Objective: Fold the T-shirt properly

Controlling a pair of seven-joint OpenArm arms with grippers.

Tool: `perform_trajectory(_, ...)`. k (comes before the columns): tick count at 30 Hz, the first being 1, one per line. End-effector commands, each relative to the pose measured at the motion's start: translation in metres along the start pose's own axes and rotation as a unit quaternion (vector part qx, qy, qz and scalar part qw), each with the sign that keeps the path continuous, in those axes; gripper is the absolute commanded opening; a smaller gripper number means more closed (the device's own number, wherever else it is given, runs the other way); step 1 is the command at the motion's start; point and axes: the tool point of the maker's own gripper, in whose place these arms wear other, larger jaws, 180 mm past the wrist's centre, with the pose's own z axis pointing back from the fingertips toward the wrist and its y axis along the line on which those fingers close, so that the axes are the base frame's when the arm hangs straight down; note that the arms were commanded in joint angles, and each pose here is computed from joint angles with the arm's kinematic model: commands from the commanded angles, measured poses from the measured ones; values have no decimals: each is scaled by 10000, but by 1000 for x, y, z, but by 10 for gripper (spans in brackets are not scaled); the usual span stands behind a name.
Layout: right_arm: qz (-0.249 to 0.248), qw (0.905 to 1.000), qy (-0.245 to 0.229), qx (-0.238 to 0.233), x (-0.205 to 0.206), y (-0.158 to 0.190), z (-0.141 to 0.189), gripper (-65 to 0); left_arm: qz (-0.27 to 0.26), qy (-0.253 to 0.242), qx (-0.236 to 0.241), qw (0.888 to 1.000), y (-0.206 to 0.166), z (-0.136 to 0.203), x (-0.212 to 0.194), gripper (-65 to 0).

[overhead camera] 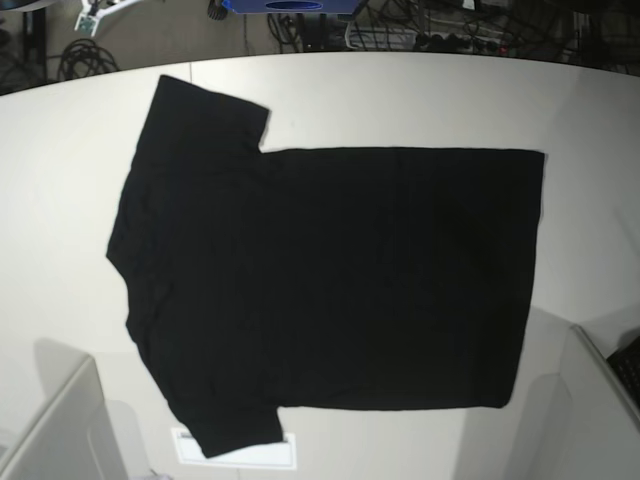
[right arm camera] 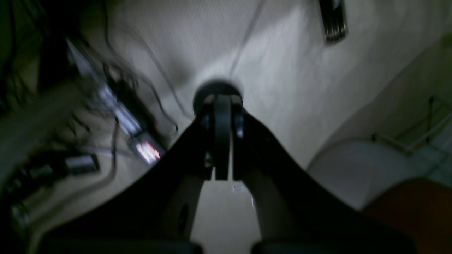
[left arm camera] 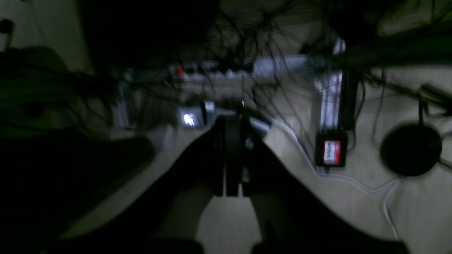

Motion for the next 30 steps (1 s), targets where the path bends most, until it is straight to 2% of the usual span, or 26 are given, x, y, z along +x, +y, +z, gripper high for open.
perform_trajectory(1, 33, 9994, -287, -169, 17, -14, 7, -650, -41, -58, 72, 9999, 7, 11, 2, -650)
perform_trajectory(7, -55, 9887, -1496, -10, 106, 4, 37, -650, 137, -712, 116, 9973, 3, 40, 52, -650)
perform_trajectory(11, -80, 9797, -1975, 328, 141, 34, 50, -650, 153, -1350, -116, 9907, -15, 57, 102, -650)
perform_trajectory(14, -80, 9741, -2179, 603, 158, 57, 55, -650, 154, -1799, -235, 9833, -24, 72, 137, -650)
perform_trajectory(17, -90, 9678, -2358, 877, 174, 81, 59, -650, 255, -1965, -224, 9799, -22, 72, 149, -650)
perform_trajectory(20, -109, 9620, -2453, 1197, 184, 104, 64, -650, 775, -2061, -196, 9753, -16, 68, 158, -650)
perform_trajectory(22, -396, 9558, -2435, 1601, 185, 120, 68, -650, 1056, -2125, -111, 9714, -6, 66, 162, -650)
perform_trajectory(25, -1042, 9409, -2332, 2222, 187, 133, 74, -416, 1181, -2307, 133, 9657, 15, 65, 173, -650)
perform_trajectory(26, -1285, 9336, -2272, 2455, 187, 138, 76, -369, 1190, -2390, 223, 9634, 22, 66, 177, -650)
perform_trajectory(28, -1508, 9238, -2164, 2775, 189, 140, 79, -360, 1168, -2502, 423, 9602, 34, 67, 183, -650)
perform_trajectory(30, -1713, 9141, -1842, 3180, 185, 147, 79, -356, 1161, -2613, 617, 9563, 49, 70, 189, -650)
